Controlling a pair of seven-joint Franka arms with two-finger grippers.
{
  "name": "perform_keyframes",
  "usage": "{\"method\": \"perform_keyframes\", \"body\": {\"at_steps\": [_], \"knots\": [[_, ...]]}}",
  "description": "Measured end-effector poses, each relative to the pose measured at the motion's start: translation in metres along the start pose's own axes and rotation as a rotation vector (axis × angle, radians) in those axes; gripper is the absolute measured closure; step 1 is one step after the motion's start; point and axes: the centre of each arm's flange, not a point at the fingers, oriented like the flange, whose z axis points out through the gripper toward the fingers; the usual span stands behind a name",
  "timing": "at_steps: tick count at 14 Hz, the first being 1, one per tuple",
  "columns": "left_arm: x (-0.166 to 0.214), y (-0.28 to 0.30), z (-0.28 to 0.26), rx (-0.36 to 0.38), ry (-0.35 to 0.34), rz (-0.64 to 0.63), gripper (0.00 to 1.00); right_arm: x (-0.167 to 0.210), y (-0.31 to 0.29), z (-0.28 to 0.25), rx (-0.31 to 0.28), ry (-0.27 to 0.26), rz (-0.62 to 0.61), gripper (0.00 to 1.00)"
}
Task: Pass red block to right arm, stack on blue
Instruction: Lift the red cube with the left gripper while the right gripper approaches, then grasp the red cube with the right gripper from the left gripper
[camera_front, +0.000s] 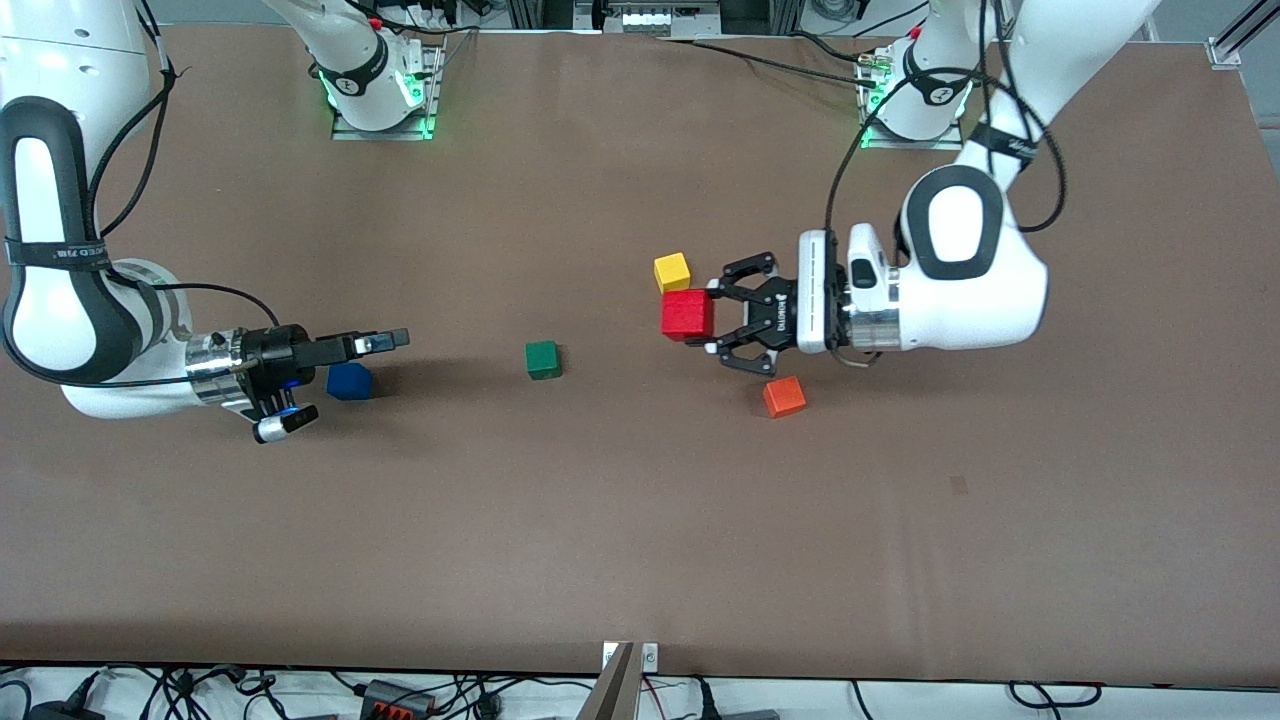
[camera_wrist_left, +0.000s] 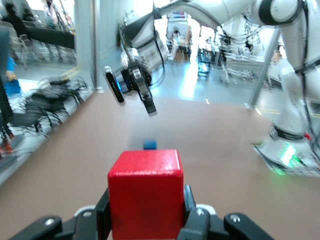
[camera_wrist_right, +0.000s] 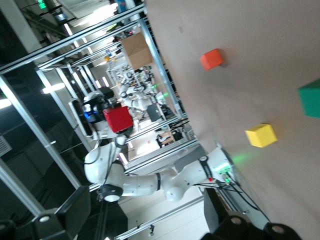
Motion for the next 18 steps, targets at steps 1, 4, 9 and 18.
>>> {"method": "perform_keyframes", "body": {"at_steps": [1, 4, 9, 18], "knots": [[-0.002, 0.002, 0.013, 0.027, 0.040, 0.006, 0.44, 0.001, -0.006, 0.011, 0.007, -0.012, -0.013, 0.00], [-0.008, 0.011, 0.042, 0.086, 0.132, -0.021, 0.44, 0.002, -0.014, 0.043, 0.005, -0.052, -0.059, 0.00], [-0.020, 0.025, 0.077, 0.130, 0.164, -0.068, 0.44, 0.003, -0.019, 0.083, 0.044, -0.091, -0.074, 0.00], [-0.022, 0.050, 0.117, 0.137, 0.147, -0.118, 0.44, 0.022, -0.006, 0.155, 0.097, -0.075, -0.031, 0.00]]}}
